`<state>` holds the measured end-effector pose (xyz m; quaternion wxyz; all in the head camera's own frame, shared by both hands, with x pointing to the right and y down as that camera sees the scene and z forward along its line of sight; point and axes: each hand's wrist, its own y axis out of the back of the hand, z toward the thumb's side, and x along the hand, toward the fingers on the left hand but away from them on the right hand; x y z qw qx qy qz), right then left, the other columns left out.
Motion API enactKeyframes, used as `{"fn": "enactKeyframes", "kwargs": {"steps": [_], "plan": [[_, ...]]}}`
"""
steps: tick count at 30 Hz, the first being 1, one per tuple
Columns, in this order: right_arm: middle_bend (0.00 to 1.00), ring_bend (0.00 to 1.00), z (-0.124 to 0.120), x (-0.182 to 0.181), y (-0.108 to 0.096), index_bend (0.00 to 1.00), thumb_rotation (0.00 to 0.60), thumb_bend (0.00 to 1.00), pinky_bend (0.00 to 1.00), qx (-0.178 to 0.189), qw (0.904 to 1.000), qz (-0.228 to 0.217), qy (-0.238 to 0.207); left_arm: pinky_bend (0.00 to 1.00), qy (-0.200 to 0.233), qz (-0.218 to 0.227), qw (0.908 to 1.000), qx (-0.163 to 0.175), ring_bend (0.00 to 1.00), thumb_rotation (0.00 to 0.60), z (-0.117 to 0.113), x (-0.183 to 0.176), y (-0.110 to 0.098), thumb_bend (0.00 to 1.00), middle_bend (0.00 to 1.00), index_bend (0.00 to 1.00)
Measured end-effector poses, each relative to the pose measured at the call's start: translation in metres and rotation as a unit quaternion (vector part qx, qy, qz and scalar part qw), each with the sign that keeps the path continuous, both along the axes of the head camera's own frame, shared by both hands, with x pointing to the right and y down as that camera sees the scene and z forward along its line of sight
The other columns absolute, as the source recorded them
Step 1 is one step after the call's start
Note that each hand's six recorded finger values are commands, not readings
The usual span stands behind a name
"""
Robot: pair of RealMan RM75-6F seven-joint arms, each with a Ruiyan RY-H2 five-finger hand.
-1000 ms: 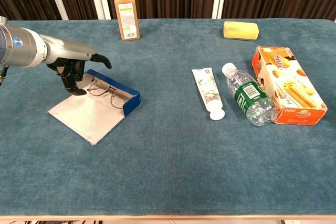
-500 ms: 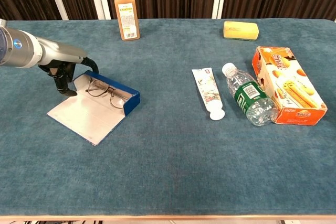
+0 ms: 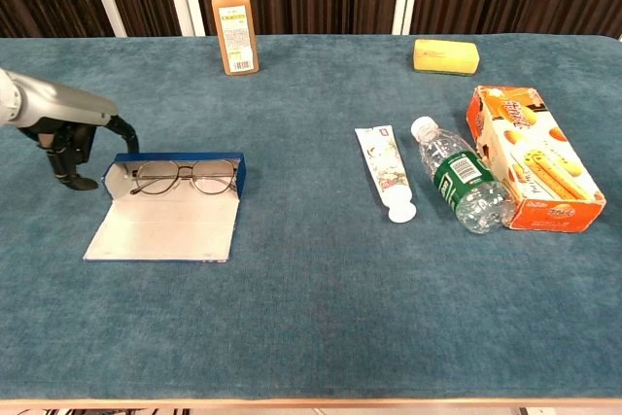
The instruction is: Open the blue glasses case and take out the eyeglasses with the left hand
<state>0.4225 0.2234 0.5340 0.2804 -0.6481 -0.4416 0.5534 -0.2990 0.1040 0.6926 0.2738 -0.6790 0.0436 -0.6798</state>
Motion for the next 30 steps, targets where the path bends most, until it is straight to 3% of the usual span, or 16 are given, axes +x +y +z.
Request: {"fn": "enactKeyframes", "kwargs": {"steps": [6, 16, 22, 30], "plan": [[0.0, 0.0, 0.0, 0.0, 0.0, 0.0, 0.6, 0.16, 0.19, 0.001, 1.0, 0.0, 0.0, 0.96, 0.009, -0.011, 0.9998, 0.009, 0.86, 0.6, -0.003, -0.003, -0.001, 0.35, 1.0, 0.23], [0.0, 0.0, 0.0, -0.001, 0.0, 0.0, 0.6, 0.16, 0.19, 0.0, 1.0, -0.001, -0.001, 1.0, 0.076, -0.056, 0.9903, 0.102, 0.91, 0.6, -0.013, 0.017, -0.023, 0.32, 1.0, 0.36], [0.0, 0.0, 0.0, 0.0, -0.001, 0.0, 0.6, 0.16, 0.19, 0.0, 1.0, 0.0, -0.003, 1.0, 0.092, -0.057, 0.9882, 0.108, 0.91, 0.6, 0.0, 0.041, -0.015, 0.33, 1.0, 0.42], [0.0, 0.0, 0.0, -0.001, -0.001, 0.0, 0.6, 0.16, 0.19, 0.0, 1.0, -0.001, -0.005, 1.0, 0.083, -0.062, 0.9872, 0.121, 0.92, 0.6, 0.008, 0.053, -0.012, 0.33, 1.0, 0.46]]}}
